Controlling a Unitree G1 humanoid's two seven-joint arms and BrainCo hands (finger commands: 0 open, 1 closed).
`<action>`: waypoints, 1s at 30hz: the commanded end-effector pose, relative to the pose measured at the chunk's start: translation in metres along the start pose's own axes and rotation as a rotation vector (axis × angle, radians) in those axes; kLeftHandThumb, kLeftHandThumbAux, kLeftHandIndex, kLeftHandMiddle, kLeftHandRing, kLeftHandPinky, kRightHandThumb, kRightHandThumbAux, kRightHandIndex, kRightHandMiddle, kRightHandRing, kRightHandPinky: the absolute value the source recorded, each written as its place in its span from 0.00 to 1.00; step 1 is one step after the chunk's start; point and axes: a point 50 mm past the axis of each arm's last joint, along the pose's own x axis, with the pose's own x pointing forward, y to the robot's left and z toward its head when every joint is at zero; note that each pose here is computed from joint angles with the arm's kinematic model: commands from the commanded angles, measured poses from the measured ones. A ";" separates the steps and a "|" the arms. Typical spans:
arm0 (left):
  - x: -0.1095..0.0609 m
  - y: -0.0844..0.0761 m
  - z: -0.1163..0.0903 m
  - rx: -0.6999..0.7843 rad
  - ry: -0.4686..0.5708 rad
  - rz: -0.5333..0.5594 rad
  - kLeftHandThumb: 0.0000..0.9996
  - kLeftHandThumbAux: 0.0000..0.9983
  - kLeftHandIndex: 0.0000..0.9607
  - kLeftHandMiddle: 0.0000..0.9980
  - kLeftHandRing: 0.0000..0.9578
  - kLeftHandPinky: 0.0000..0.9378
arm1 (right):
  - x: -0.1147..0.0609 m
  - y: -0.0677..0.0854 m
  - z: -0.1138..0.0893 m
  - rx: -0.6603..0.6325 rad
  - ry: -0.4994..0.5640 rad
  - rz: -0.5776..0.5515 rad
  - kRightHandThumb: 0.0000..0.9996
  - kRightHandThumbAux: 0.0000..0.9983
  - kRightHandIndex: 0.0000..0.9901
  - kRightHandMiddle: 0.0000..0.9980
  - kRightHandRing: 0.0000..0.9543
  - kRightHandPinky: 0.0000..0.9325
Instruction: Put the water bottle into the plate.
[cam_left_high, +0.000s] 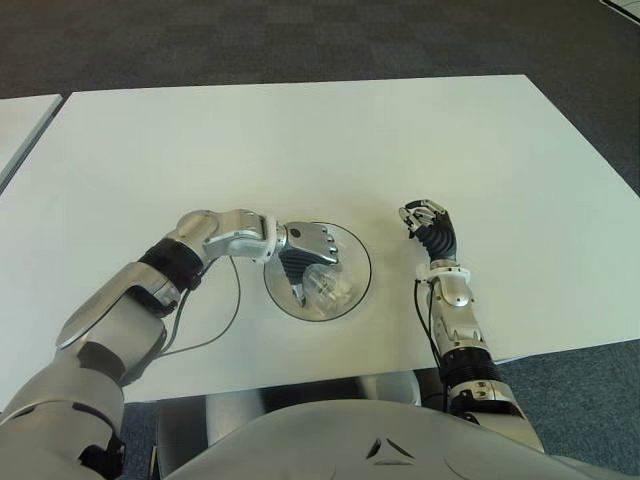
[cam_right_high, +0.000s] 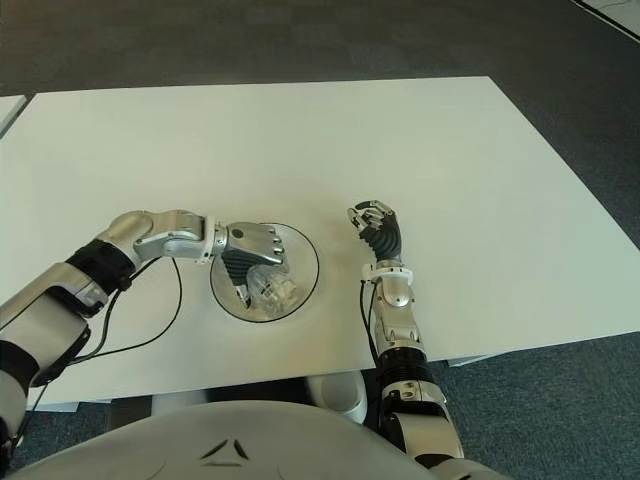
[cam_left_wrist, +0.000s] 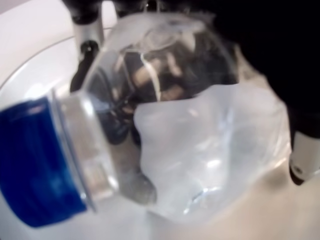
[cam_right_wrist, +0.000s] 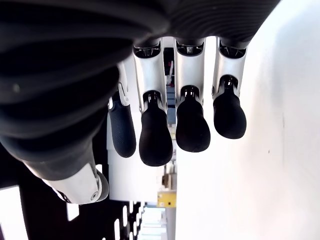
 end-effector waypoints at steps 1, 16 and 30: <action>0.003 -0.032 0.014 -0.056 -0.003 -0.084 0.86 0.67 0.42 0.55 0.90 0.91 | -0.002 0.000 -0.003 0.012 0.013 -0.003 0.70 0.73 0.44 0.76 0.78 0.78; 0.006 -0.035 0.018 0.214 -0.001 0.297 0.94 0.65 0.40 0.54 0.54 0.57 | -0.002 0.000 -0.004 0.007 0.017 0.001 0.70 0.73 0.44 0.76 0.78 0.78; 0.004 -0.027 0.011 0.387 -0.021 0.324 0.22 0.56 0.01 0.01 0.01 0.01 | -0.002 0.000 -0.004 0.012 0.017 0.002 0.70 0.73 0.44 0.76 0.78 0.77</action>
